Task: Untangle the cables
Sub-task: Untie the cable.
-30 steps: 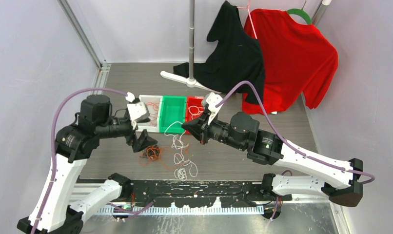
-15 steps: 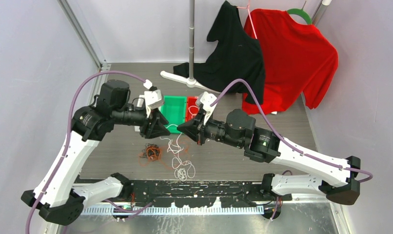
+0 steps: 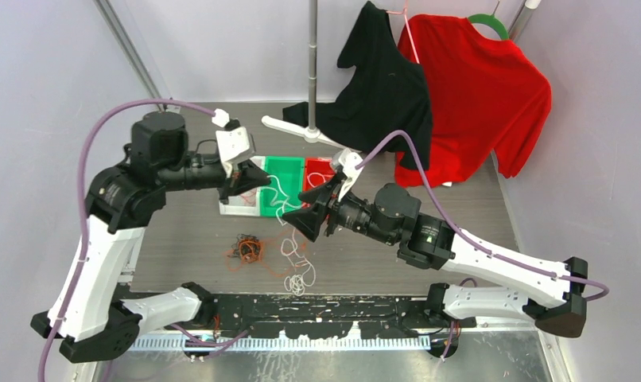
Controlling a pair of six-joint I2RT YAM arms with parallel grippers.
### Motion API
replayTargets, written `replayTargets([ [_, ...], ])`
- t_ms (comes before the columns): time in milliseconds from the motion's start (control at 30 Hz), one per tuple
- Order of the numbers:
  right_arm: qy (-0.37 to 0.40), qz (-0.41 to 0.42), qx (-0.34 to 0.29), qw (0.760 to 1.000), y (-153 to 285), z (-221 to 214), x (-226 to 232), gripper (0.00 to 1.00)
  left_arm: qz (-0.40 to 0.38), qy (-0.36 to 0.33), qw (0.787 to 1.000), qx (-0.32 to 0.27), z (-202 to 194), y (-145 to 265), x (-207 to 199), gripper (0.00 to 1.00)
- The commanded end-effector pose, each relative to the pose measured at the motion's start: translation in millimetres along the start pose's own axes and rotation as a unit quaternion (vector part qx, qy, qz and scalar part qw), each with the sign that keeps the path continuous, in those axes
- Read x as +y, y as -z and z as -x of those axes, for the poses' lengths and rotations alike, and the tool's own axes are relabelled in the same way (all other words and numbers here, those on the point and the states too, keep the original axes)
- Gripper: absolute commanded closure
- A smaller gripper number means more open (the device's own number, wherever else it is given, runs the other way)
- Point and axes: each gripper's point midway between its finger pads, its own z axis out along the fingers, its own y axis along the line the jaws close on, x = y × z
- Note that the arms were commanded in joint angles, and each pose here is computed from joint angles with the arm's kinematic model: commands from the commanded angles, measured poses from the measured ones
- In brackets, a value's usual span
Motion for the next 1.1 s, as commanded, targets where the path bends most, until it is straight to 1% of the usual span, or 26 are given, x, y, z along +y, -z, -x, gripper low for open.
replayTargets([
  [0,-0.054,-0.021,-0.104,0.993,15.1,52.7,-7.9,0.3,0.011,-0.102,0.993,-0.052,41.6,22.8,-3.8,1.0],
  [133,-0.078,-0.033,-0.148,0.985,32.6,69.3,-21.0,0.21,0.014,-0.145,0.987,-0.072,54.9,31.3,-7.4,1.0],
  [200,-0.079,-0.036,-0.151,0.985,36.9,69.3,-26.3,0.16,0.024,-0.159,0.983,-0.085,61.6,34.8,-6.2,1.0],
  [267,-0.075,-0.034,-0.15,0.985,37.4,68.8,-27.2,0.13,0.033,-0.168,0.98,-0.102,69.8,37.9,-5.6,1.0],
  [400,-0.058,0.01,-0.125,0.99,26.0,65.0,-11.0,0.08,0.045,-0.175,0.976,-0.125,83.9,43.1,-4.0,1.0],
  [533,-0.053,0.084,-0.106,0.989,10.7,57.4,13.6,0.07,0.068,-0.189,0.968,-0.148,97.5,50.6,-0.5,1.0],
  [600,-0.056,0.116,-0.105,0.986,8.1,57.9,24.3,0.08,0.083,-0.197,0.964,-0.16,106.0,54.5,3.4,1.0],
  [700,-0.058,0.143,-0.116,0.981,5.6,62.9,33.3,0.08,0.098,-0.2,0.962,-0.16,109.1,58.1,7.4,1.0],
  [800,-0.059,0.151,-0.12,0.979,-2.0,65.3,35.5,0.08,0.1,-0.202,0.961,-0.162,110.8,59.1,7.9,1.0],
  [933,-0.058,0.147,-0.115,0.981,-23.1,61.6,32.2,0.09,0.108,-0.201,0.957,-0.179,122.6,62.5,9.8,1.0],
  [1000,-0.055,0.145,-0.109,0.982,-35.7,56.1,30.0,0.11,0.112,-0.198,0.955,-0.188,129.7,64.4,11.5,1.0],
  [1067,-0.053,0.139,-0.091,0.985,-49.8,41.6,25.4,0.13,0.115,-0.197,0.954,-0.197,137.7,67.3,11.8,1.0],
])
